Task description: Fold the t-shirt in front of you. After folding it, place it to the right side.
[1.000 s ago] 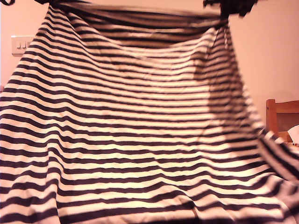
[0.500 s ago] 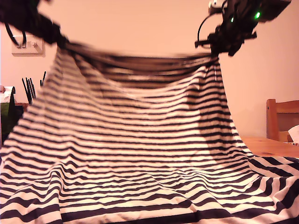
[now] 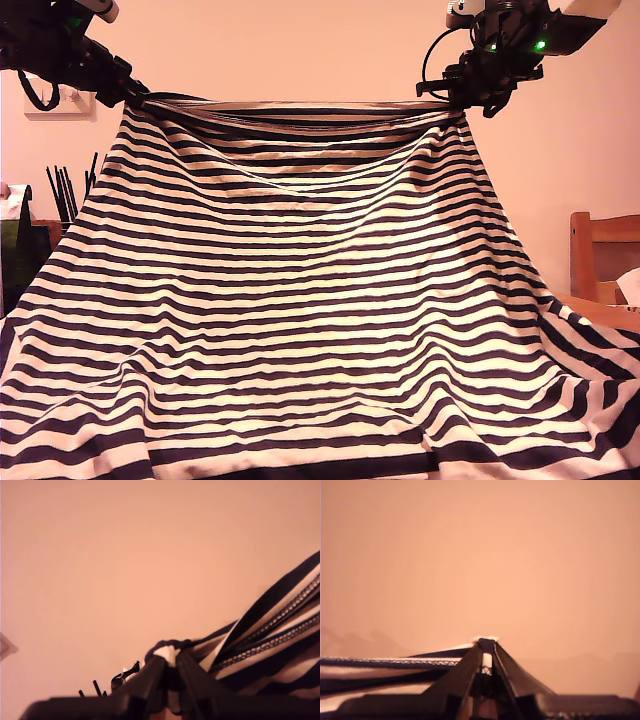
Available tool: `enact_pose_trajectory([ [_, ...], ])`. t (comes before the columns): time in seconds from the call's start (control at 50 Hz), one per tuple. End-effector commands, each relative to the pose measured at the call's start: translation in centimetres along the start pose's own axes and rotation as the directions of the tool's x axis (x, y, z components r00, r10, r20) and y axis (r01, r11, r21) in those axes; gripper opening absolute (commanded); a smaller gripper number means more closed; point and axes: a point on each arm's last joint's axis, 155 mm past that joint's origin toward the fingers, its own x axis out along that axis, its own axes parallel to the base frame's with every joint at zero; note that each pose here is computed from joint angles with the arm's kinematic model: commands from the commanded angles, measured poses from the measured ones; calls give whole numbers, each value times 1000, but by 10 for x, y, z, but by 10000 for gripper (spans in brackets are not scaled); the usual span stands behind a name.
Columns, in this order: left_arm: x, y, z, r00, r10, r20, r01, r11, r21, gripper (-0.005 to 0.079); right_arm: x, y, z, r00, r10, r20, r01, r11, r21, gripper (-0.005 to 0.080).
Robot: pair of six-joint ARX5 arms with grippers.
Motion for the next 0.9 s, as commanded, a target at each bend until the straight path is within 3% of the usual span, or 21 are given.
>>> enact_pose_trajectory([
  [0.0, 5, 1, -14, 1000, 2, -17, -2, 1000, 0, -21, 7, -4, -14, 1000, -10, -15, 10, 1000, 21, -12],
  [0.32, 10, -25, -60, 989, -71, -131, 61, 995, -77, -21, 7, 5, -76, 977, 16, -212, -14, 1000, 8, -12],
  [0.6, -1, -50, -96, 946, -172, -276, 124, 975, -182, -21, -7, 16, -119, 922, 67, -382, -54, 998, 45, -12],
  [0.88, -22, -57, -91, 908, -234, -348, 152, 957, -247, -21, -28, 32, -126, 870, 133, -474, -114, 991, 68, -12],
])
